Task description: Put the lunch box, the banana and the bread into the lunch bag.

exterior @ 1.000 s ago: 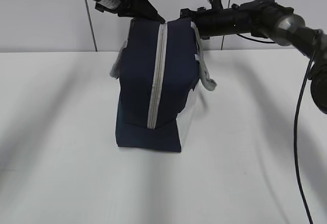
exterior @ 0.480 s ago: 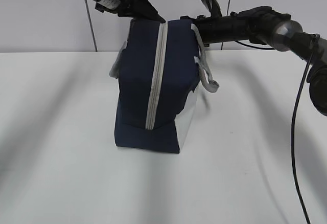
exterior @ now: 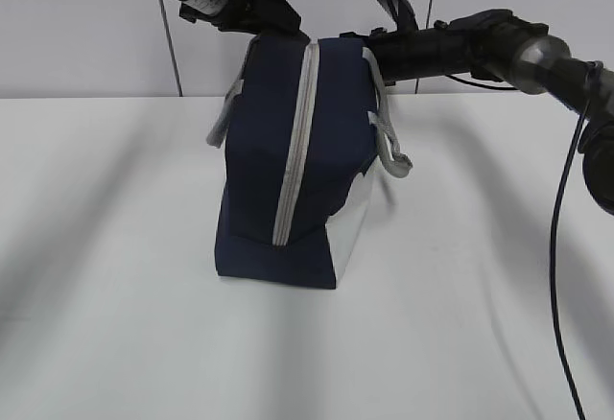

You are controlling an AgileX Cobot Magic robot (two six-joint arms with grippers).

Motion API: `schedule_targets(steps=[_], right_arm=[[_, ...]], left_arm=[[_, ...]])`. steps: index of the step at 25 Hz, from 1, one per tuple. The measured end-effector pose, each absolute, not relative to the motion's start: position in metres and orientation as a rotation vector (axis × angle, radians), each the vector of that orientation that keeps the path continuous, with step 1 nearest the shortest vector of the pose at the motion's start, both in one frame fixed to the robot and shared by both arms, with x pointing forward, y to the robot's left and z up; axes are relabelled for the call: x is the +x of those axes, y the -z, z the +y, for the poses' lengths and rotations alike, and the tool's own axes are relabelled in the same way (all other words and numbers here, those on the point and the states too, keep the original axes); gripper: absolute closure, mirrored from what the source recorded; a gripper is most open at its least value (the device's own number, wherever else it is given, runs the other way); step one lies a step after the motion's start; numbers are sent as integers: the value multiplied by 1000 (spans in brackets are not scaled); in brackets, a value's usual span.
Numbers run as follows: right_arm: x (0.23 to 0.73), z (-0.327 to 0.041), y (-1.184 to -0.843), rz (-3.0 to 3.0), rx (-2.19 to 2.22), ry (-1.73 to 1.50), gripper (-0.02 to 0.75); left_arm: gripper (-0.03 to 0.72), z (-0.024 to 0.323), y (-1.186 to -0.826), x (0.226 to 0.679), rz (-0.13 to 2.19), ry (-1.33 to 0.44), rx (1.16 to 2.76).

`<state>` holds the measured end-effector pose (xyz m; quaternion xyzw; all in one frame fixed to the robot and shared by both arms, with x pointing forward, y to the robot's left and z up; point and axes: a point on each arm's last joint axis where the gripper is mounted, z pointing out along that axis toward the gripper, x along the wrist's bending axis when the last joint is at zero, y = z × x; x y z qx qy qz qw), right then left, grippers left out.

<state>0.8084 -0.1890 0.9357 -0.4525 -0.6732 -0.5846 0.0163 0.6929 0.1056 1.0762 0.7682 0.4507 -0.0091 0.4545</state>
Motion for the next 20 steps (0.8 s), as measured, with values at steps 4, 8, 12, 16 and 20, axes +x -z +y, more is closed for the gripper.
schedule_targets(steps=[4,8,12,16,20], right_arm=[[806,-189,-955,-2123,-1376,1852,305],[803,-189,-982,-2145,-1333,1902,178],[795,-192,-1007,-2166,-1302,1931,161],[782,-197,-1027,-2197,-1296,1921,158],[761,-198,-1043,-2242,-1262,1890,156]], left_arm=[[244,110,-1077,695,1146,37,1870],[174,115,-1077,696,1159,39,1864],[165,124,-1085,692,1190,55,1865],[162,140,-1099,685,1250,20,1897],[191,155,-1110,671,1323,-16,2013]])
